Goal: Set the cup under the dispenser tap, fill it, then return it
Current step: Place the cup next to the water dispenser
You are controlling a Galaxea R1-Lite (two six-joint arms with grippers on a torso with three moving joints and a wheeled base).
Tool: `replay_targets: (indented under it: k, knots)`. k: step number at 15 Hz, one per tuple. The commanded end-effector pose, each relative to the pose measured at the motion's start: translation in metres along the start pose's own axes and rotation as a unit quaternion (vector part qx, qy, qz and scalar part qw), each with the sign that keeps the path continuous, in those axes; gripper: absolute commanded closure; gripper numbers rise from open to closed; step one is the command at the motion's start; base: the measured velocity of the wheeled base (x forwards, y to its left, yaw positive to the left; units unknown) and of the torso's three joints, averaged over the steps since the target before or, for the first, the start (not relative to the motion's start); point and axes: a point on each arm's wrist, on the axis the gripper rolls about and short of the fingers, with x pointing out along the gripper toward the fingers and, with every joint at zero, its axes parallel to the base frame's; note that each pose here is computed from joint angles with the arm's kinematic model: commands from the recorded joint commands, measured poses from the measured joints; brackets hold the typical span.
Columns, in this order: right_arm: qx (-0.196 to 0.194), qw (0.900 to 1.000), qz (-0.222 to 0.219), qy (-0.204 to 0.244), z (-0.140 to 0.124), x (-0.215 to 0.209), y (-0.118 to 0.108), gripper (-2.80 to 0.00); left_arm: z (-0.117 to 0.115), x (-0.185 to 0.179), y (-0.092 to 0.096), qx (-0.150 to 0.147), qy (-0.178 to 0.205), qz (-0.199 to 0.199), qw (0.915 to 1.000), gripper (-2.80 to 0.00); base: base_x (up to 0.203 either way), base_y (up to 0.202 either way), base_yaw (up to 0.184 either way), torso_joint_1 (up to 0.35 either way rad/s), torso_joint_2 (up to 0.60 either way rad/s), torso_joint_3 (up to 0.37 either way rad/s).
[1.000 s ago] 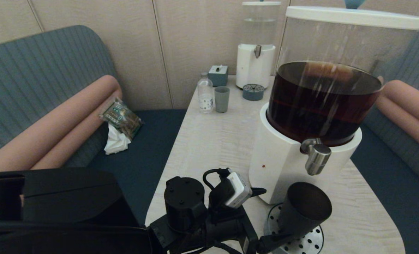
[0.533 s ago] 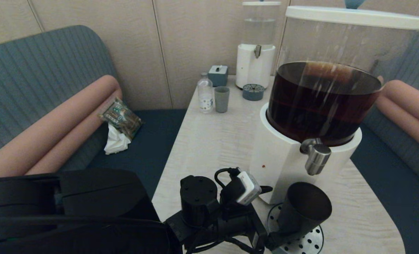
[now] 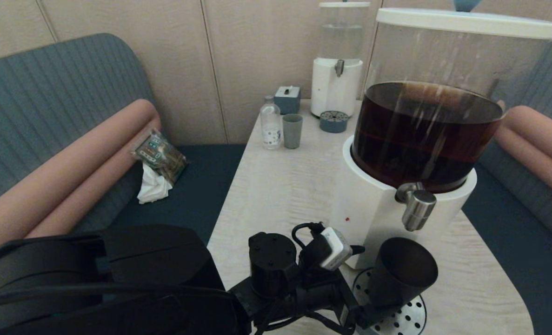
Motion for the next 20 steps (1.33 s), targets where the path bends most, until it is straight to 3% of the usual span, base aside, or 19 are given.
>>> replay_targets:
  k: [1,20]
  knots:
    - [0.000,1.000,0.000,0.001,0.000,0.000,0.000,0.00,-0.001,0.004,0.000,0.003,-0.003,-0.002,1.0000,-2.80,0.000,0.000,0.000,0.000,0.00,0.000]
    - [0.000,1.000,0.000,0.001,0.000,0.000,0.000,0.00,-0.002,0.028,0.001,-0.001,-0.004,-0.014,0.9999,-2.80,0.000,0.000,0.000,0.000,0.00,0.000]
